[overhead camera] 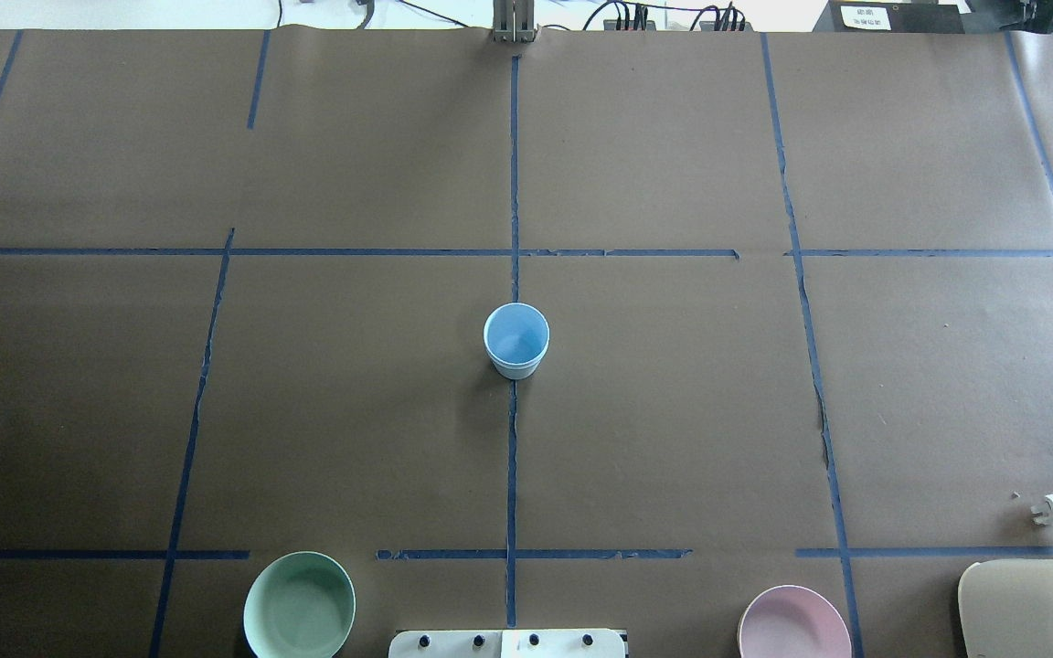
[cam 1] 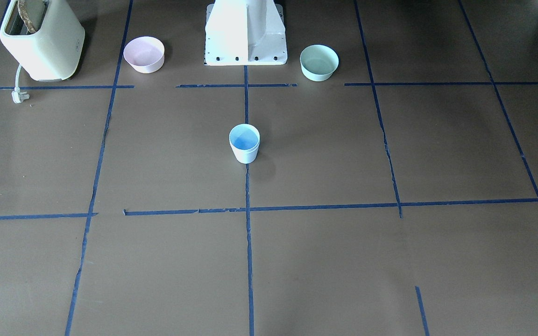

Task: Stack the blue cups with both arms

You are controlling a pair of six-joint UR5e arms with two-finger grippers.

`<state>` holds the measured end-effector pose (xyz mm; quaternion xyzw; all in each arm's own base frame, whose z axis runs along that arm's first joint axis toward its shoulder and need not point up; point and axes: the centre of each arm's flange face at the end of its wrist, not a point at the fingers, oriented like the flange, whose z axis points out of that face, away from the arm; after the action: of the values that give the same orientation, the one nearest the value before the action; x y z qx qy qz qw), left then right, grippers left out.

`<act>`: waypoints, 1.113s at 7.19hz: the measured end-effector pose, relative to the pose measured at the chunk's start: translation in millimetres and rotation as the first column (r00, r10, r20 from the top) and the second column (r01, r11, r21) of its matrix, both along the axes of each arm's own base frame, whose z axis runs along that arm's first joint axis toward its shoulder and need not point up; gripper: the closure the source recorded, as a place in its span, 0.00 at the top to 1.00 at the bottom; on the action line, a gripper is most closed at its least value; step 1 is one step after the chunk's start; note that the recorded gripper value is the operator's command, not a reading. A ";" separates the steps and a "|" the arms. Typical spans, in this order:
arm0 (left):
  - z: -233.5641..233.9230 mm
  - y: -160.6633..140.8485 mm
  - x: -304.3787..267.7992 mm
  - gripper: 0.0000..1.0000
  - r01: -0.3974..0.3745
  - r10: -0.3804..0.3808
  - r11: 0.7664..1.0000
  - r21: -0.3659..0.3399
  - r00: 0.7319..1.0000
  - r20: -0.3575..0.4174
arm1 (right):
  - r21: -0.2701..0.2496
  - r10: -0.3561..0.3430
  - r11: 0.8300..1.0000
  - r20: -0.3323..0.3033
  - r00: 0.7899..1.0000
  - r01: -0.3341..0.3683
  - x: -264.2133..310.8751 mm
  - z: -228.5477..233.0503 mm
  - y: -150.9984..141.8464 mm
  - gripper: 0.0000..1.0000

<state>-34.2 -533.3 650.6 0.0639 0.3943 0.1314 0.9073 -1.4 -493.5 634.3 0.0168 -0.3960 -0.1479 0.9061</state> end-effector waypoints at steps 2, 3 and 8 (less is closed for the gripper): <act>-11.1 -11.2 0.5 1.00 0.003 -0.003 0.996 -0.088 1.000 -0.007 | 0.006 -0.001 1.000 -0.003 1.000 0.001 7.7 18.5 11.2 1.00; -15.7 -10.9 0.1 1.00 0.020 -0.021 0.993 -0.119 1.000 -0.005 | 0.013 0.001 1.000 -0.007 1.000 -0.001 8.5 21.9 13.1 1.00; -33.2 15.3 -1.3 1.00 0.047 -0.047 0.993 -0.107 0.999 0.004 | 0.004 0.023 1.000 -0.016 1.000 -0.023 8.6 21.2 11.2 1.00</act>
<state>-35.5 -518.0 617.4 0.0241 0.3984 0.0888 0.9126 7.2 -482.4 655.5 0.0219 -0.3881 -0.1382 0.9110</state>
